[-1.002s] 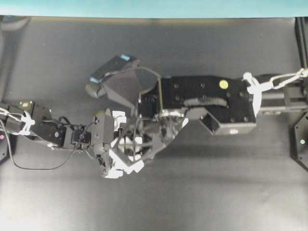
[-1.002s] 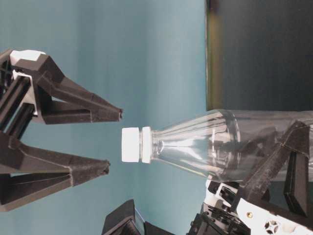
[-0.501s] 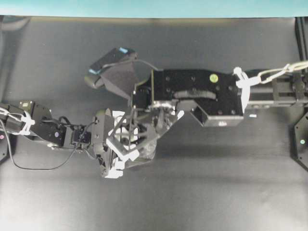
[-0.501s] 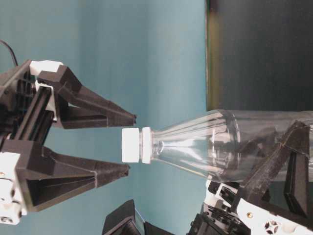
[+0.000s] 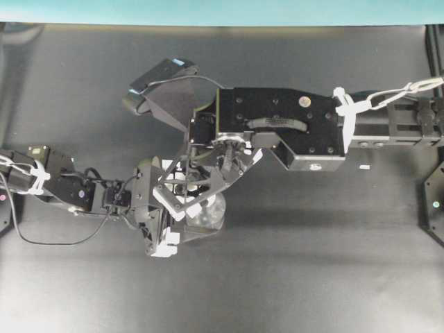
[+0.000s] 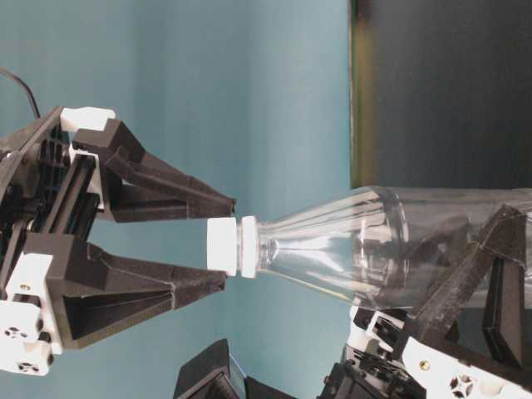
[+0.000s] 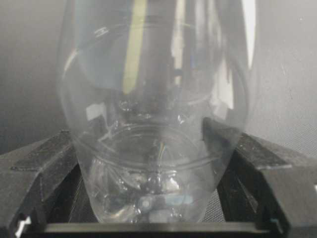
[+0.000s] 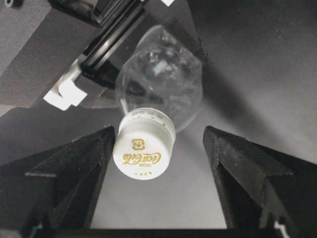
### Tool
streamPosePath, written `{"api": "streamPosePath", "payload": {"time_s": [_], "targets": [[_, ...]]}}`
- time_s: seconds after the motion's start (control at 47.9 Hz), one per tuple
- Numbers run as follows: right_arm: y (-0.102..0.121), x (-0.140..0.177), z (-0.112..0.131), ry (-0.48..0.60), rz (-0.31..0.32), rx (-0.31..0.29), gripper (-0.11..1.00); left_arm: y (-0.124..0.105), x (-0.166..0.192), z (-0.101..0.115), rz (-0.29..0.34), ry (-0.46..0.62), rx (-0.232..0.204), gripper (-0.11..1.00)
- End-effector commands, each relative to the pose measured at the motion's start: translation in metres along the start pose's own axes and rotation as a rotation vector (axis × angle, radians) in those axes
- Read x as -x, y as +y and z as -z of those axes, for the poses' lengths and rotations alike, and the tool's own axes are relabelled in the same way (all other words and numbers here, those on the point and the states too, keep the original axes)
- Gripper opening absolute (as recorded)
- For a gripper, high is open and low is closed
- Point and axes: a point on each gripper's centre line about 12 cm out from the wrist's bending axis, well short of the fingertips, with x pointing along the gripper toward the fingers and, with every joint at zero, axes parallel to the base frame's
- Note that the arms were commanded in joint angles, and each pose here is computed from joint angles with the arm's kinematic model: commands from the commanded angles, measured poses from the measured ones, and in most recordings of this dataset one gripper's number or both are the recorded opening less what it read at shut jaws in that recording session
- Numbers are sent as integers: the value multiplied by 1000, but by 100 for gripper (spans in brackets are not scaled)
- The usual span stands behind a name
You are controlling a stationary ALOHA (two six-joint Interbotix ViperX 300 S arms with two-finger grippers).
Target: Open the bottle cap by holding the bottle with the left arm and twisting the cap with the right arm.
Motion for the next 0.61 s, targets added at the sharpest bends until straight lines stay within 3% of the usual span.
{"api": "streamPosePath", "payload": {"time_s": [0.0, 0.313, 0.417, 0.522, 0.584], "targets": [[9, 3, 8, -3, -12, 32, 68, -3, 0, -3, 10, -12, -7, 81], [9, 1, 10, 3, -7, 38, 66, -3, 0, -3, 10, -11, -4, 81], [11, 2, 12, 7, -8, 56, 58, -3, 0, -3, 10, -11, -4, 81], [12, 2, 14, 18, -8, 79, 38, -3, 0, -3, 10, -11, -4, 81], [12, 2, 16, 30, -9, 93, 37, -3, 0, -3, 10, -10, -4, 81]]}}
